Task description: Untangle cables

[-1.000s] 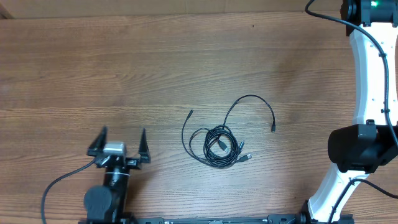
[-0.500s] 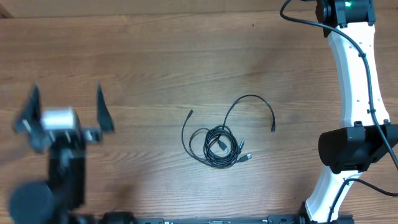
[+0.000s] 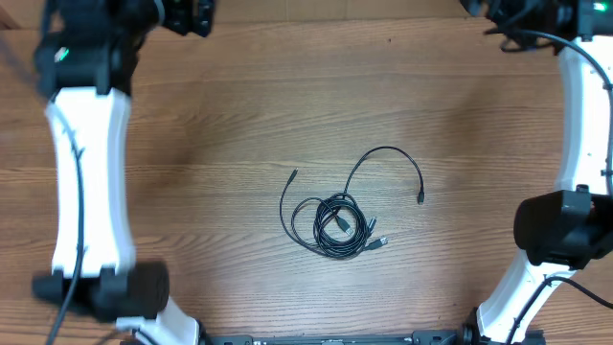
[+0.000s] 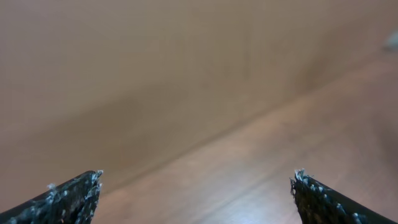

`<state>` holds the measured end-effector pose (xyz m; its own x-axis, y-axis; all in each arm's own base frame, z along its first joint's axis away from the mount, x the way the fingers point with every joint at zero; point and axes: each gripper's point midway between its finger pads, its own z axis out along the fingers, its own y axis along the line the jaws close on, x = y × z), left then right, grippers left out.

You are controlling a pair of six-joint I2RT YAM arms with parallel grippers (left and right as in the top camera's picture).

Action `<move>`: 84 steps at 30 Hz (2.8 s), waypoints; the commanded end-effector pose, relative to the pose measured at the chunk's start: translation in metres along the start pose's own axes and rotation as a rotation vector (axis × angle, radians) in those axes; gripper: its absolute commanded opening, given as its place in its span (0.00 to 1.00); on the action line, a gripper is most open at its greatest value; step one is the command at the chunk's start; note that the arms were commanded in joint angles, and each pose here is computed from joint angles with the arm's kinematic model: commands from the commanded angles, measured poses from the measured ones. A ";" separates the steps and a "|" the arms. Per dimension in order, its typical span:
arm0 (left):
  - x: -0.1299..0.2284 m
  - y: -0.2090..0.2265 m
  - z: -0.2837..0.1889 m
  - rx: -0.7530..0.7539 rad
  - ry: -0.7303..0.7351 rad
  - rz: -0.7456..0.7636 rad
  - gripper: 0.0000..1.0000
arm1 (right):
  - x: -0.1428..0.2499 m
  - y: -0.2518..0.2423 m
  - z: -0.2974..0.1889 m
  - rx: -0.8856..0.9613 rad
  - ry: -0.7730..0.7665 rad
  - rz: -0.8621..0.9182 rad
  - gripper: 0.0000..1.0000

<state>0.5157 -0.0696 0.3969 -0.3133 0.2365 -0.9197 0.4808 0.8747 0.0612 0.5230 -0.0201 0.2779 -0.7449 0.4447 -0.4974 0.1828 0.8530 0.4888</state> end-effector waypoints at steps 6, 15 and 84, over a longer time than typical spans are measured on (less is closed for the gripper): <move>0.021 -0.032 0.066 0.251 0.021 -0.274 1.00 | 0.034 0.015 -0.013 -0.018 0.116 -0.029 1.00; 0.004 -0.029 0.074 0.246 -0.054 -0.281 1.00 | 0.129 -0.014 0.023 0.213 0.431 -0.287 1.00; 0.010 -0.048 0.080 0.289 0.028 -0.606 1.00 | -0.047 0.210 -0.257 -0.219 -0.759 -0.524 0.04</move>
<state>0.5597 -0.1295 0.3465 -0.6105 -0.2569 -0.7492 0.3853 0.7301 -0.5644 0.4310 0.0709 0.5861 -0.0786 0.1350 -0.9877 -0.2493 0.9566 0.1506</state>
